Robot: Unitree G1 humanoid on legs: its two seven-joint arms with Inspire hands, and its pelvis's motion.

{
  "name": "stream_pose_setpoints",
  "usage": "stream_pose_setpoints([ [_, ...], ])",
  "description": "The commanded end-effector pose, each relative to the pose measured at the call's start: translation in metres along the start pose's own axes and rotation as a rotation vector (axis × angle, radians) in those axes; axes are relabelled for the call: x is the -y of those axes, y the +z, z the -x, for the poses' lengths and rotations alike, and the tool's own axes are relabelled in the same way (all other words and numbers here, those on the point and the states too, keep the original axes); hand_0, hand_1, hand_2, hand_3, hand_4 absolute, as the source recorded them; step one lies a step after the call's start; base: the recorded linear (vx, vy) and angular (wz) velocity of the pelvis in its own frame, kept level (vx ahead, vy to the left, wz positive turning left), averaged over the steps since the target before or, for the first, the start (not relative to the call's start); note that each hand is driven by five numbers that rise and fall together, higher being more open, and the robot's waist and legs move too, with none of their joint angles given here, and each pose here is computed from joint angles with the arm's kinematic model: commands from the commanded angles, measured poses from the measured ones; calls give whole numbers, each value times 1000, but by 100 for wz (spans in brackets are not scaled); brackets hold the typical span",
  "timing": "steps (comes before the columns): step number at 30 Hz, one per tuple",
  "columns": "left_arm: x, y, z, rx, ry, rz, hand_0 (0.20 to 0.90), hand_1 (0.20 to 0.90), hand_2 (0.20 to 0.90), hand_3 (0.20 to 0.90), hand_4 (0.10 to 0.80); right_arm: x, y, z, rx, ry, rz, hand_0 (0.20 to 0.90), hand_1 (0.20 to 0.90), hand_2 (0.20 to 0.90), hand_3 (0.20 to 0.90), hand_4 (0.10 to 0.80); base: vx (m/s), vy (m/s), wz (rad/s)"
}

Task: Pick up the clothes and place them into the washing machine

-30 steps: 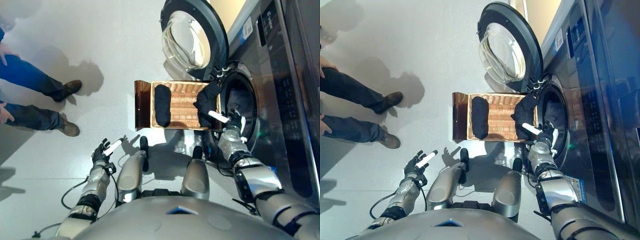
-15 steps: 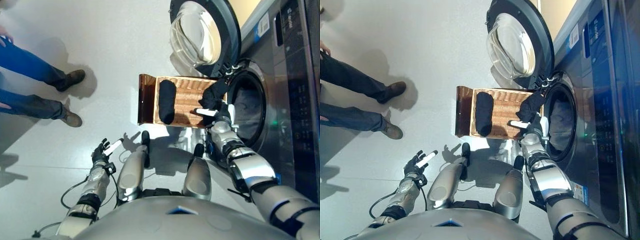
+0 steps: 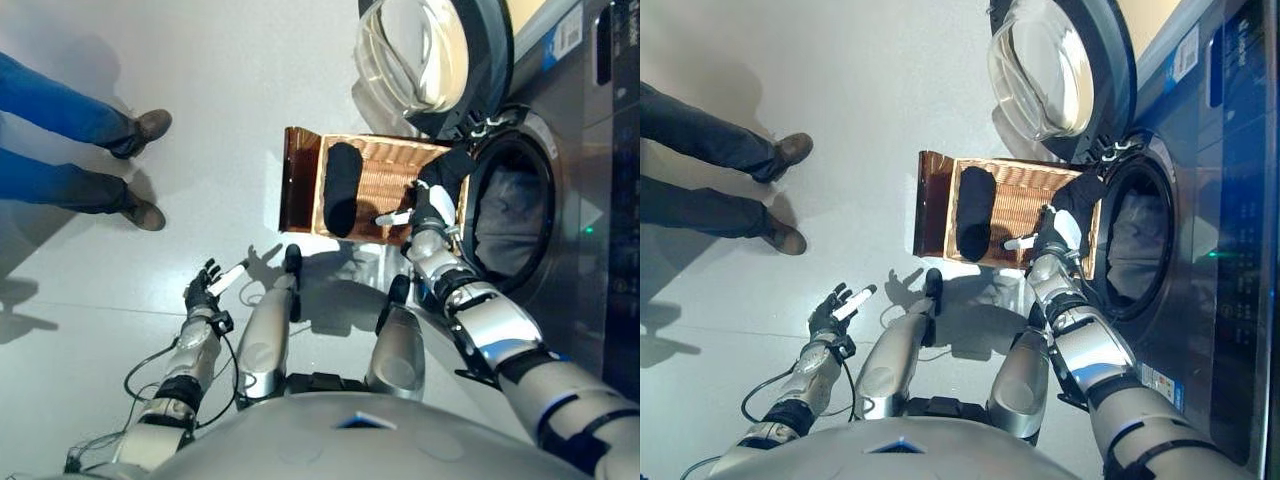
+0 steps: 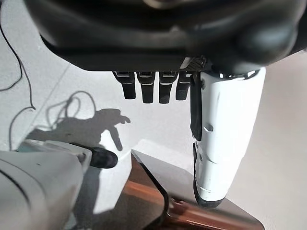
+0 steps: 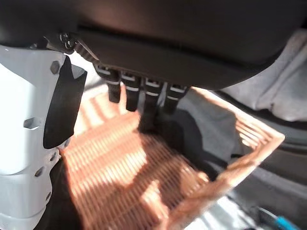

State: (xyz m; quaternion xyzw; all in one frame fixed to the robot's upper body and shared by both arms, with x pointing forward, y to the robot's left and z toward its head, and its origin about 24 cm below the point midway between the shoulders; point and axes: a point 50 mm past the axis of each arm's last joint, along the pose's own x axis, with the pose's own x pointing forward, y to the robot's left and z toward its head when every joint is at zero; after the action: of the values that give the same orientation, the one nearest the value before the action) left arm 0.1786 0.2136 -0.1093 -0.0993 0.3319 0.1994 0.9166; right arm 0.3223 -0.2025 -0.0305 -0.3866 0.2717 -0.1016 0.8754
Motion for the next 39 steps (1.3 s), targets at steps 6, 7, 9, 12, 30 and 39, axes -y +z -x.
stream_pose_setpoints([
  [6,-7,36,0,171,-16,-43,900,900,900,900,800,30,33,-10,81,-85,54,900,900,900,900,800,-13,10,-2],
  [7,-7,37,0,175,-18,-42,900,900,900,900,800,29,34,-10,80,-81,62,900,900,900,900,800,0,0,0],
  [9,-6,38,-1,177,-21,-39,900,900,900,900,800,30,36,-10,81,-85,59,900,900,900,900,800,0,0,0],
  [12,-5,41,-1,188,-23,-37,900,900,900,900,800,29,37,-10,77,-84,36,900,900,900,900,800,-5,4,1],
  [30,-1,59,5,266,-73,-28,900,900,900,900,800,34,11,-12,-27,-97,-27,900,900,900,900,800,-16,7,1],
  [39,-9,59,9,272,-70,-30,900,900,900,900,800,56,10,-17,-26,-146,-67,900,900,900,900,800,-15,-29,2],
])
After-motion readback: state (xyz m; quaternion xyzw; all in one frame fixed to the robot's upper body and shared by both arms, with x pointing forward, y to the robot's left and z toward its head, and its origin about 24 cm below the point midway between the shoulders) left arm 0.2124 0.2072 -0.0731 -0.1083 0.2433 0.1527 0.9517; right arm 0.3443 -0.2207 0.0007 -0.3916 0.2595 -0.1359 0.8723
